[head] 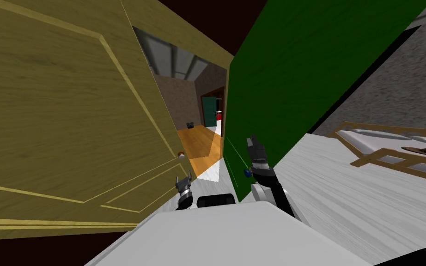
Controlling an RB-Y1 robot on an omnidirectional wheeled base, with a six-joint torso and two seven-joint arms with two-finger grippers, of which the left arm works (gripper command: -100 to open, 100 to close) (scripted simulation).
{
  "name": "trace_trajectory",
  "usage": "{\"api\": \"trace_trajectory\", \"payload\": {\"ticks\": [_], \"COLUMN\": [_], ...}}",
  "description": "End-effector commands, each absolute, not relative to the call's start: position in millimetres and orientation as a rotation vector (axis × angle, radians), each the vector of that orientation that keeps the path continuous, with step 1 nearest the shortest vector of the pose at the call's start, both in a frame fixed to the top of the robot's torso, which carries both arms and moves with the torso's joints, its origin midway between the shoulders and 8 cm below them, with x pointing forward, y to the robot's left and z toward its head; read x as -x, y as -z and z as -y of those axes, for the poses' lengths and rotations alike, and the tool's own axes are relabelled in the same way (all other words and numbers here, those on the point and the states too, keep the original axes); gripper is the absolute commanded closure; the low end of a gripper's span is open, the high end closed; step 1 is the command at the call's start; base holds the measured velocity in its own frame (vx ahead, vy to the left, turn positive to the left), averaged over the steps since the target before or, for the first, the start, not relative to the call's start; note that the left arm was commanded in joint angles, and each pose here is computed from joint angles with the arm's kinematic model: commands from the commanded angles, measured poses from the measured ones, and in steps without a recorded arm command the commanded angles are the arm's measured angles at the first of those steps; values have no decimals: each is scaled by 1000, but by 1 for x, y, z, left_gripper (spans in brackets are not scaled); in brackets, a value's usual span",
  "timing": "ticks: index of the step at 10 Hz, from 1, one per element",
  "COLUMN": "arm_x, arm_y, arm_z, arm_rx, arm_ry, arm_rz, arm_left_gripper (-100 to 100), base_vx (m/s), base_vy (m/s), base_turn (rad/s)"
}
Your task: Pull the door open
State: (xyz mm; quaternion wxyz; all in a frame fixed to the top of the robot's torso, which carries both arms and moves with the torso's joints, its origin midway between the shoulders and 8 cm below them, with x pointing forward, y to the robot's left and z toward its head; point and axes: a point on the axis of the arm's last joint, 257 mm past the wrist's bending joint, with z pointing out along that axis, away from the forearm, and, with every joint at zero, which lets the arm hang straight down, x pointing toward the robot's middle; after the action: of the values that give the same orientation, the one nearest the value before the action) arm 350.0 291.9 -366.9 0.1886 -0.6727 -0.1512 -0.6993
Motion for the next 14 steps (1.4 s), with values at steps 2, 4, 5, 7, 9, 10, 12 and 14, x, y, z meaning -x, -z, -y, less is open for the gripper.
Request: {"api": "trace_trajectory", "payload": {"ticks": [2,4,5,7,9,10,12,14], "arm_x": [-342,-337,-336,-340,-347,-351,-359,-367], "arm_y": [381,388,391,388,383,380,374,369], "arm_z": [-294,-296,-297,-295,-292,-291,-287,-283], "arm_rx": [1913,1924,1926,1925,1928,1930,1935,1941], "arm_ry": [1946,1934,1930,1949,1990,2013,2066,2112], "arm_rz": [476,502,510,501,490,483,467,452], "arm_left_gripper": [-100,-100,-100,-100,-100,-100,-100,-100], "base_vx": [221,193,184,26,-92,-100,-62,-14], "base_vy": [64,42,23,11,-4,-13,-27,-33], "base_turn": [103,82,49,112,270,290,246,157]}}
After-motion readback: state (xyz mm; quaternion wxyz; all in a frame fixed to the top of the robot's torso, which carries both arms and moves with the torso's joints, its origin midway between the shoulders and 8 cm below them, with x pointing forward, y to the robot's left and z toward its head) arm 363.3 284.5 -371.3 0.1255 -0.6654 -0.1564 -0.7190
